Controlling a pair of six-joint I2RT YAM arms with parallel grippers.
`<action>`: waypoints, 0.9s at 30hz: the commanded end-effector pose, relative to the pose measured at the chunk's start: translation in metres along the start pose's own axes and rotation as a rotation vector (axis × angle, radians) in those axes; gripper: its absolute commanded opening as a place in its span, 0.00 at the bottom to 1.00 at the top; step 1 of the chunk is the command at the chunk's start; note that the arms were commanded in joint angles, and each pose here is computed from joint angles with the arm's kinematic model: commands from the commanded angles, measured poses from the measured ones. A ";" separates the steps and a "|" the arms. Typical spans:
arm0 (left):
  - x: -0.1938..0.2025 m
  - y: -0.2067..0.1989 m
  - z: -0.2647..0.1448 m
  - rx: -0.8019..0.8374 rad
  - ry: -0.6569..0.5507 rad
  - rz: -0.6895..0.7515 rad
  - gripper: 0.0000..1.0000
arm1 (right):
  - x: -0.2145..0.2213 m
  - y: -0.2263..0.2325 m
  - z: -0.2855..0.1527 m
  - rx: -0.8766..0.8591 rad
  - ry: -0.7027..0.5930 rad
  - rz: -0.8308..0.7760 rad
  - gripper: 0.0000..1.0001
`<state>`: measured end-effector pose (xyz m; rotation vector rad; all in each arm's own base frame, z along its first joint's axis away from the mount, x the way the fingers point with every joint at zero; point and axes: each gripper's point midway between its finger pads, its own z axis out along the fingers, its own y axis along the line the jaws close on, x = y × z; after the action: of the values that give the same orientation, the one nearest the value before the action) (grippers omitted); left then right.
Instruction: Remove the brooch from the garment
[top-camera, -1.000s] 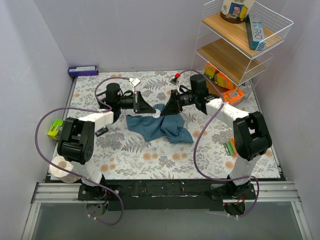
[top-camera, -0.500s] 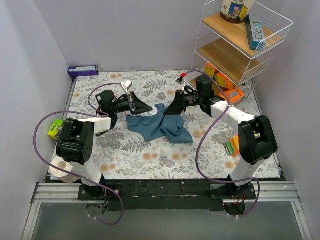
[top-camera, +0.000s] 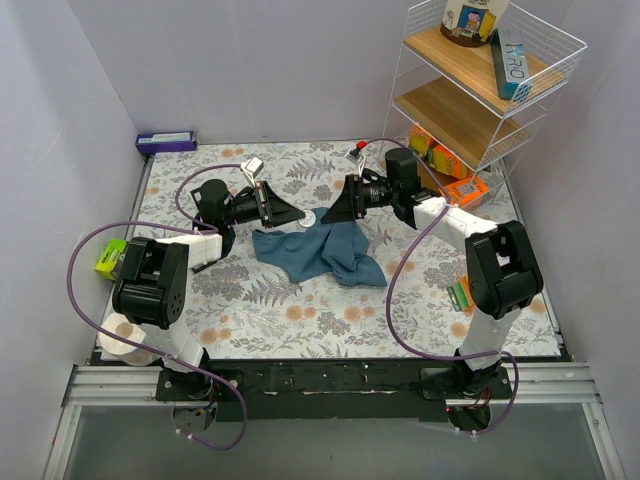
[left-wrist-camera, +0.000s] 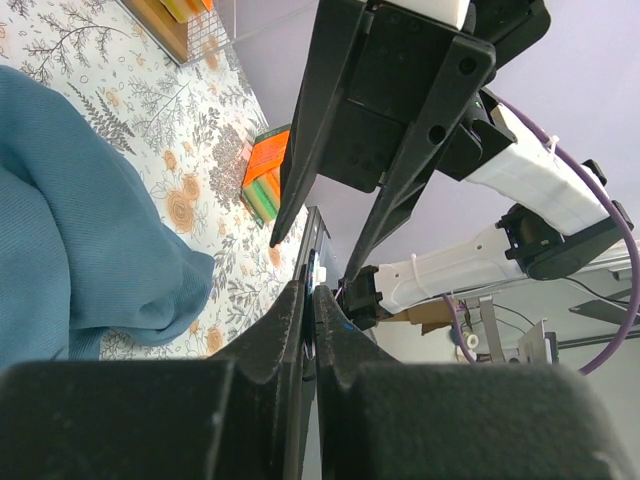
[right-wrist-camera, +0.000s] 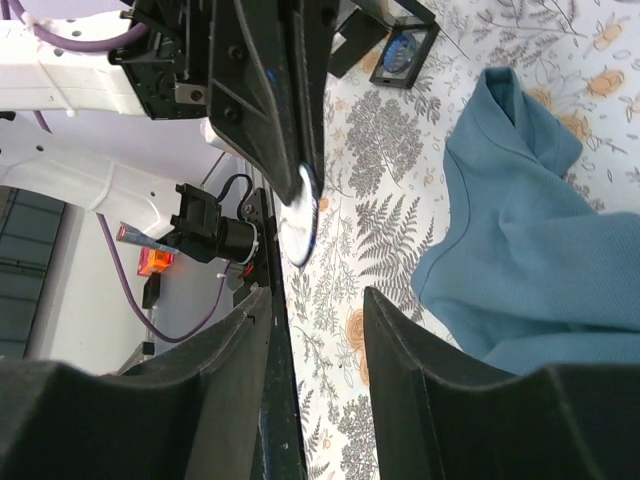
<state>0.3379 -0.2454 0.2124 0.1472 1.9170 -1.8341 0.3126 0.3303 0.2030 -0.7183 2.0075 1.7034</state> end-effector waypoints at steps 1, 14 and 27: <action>-0.012 -0.019 0.001 0.032 -0.026 0.080 0.00 | -0.019 0.021 0.010 -0.077 -0.008 -0.091 0.48; -0.010 -0.022 0.000 0.043 -0.029 0.079 0.00 | -0.017 0.024 0.025 -0.101 0.015 -0.105 0.40; -0.009 -0.019 0.000 0.040 -0.035 0.081 0.01 | -0.015 0.031 0.031 -0.154 0.037 -0.148 0.02</action>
<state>0.3390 -0.2455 0.2200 0.1654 1.8767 -1.8329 0.3050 0.3595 0.2132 -0.8327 1.9300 1.7759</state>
